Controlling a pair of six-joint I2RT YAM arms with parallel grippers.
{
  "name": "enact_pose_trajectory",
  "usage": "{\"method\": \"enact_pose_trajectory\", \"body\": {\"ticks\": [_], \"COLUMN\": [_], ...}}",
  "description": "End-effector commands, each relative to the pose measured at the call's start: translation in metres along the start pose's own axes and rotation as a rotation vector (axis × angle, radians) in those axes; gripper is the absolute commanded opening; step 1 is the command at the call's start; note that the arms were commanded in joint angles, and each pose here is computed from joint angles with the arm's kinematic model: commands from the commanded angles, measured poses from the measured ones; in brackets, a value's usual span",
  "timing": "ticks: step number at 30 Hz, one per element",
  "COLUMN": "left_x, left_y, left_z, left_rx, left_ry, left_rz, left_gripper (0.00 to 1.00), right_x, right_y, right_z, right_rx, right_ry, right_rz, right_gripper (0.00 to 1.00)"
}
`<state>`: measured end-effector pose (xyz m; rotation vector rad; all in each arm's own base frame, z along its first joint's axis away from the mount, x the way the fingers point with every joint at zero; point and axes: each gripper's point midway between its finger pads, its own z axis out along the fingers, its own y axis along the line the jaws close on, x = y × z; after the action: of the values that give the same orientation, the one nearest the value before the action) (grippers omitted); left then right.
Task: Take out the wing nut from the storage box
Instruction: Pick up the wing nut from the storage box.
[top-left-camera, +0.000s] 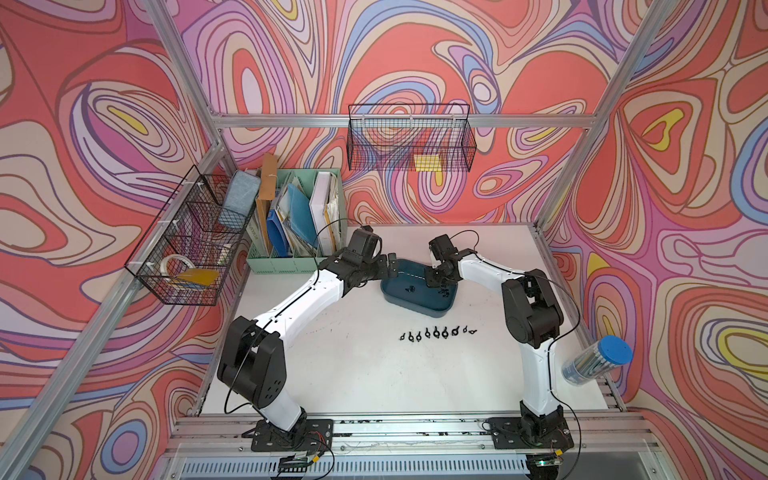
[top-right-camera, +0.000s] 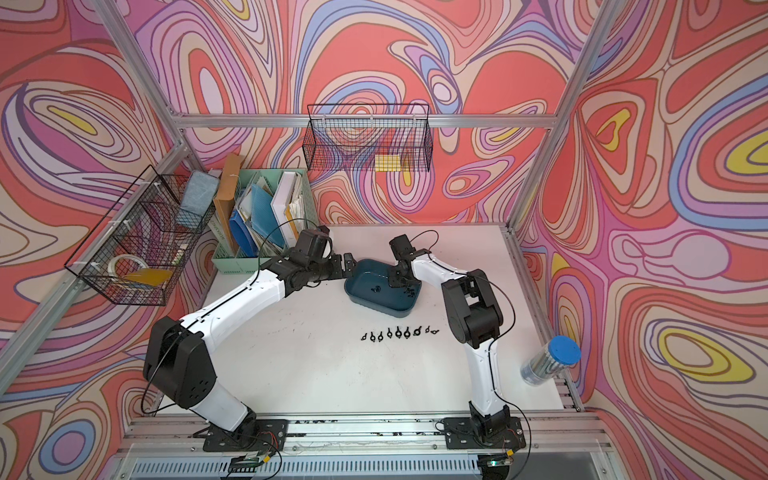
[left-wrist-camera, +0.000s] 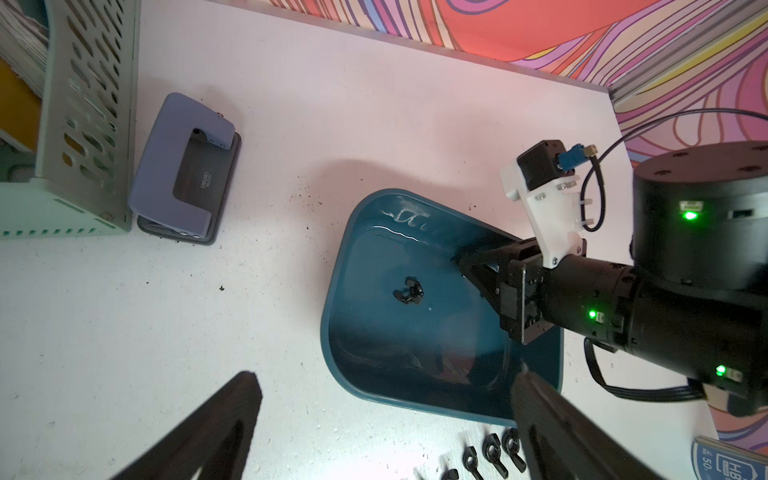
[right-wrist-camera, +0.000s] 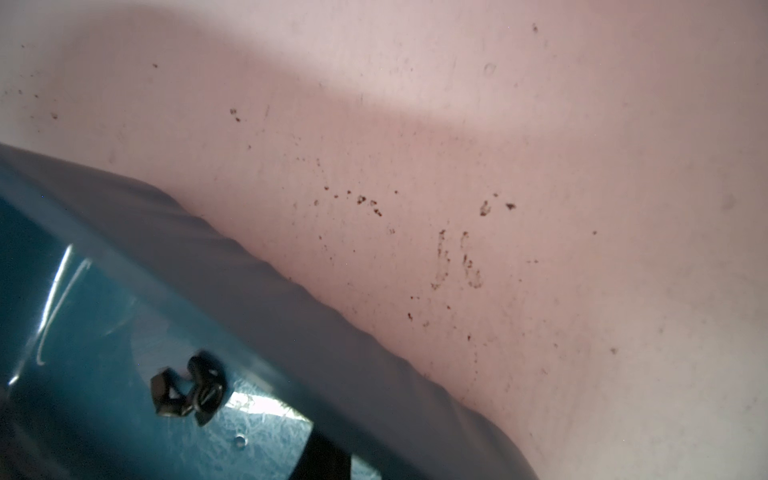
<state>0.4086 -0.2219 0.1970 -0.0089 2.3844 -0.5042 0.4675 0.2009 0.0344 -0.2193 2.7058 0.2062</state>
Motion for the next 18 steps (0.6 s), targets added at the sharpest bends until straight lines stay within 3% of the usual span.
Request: {"method": "enact_pose_trajectory", "body": {"ticks": [1, 9, 13, 18], "left_x": [0.001, 0.001, 0.002, 0.004], "left_y": [0.007, 0.008, 0.007, 0.003], "left_z": [-0.009, -0.010, -0.011, -0.011], "left_rx": [-0.019, -0.019, -0.012, 0.011], "left_ry": [0.004, -0.002, -0.002, 0.012], "left_rz": [0.010, 0.009, 0.009, 0.004], "left_gripper": [0.99, 0.99, 0.99, 0.99], "right_x": [-0.005, 0.003, 0.002, -0.008], "right_y": [0.002, 0.006, 0.007, 0.011], "right_z": [0.009, 0.016, 0.014, -0.003], "right_rx": [0.018, 0.029, 0.028, 0.008], "right_ry": [-0.013, -0.001, -0.009, -0.056], "right_rz": [-0.026, -0.050, -0.049, -0.045], "right_gripper": [0.16, 0.16, 0.01, 0.00]}}
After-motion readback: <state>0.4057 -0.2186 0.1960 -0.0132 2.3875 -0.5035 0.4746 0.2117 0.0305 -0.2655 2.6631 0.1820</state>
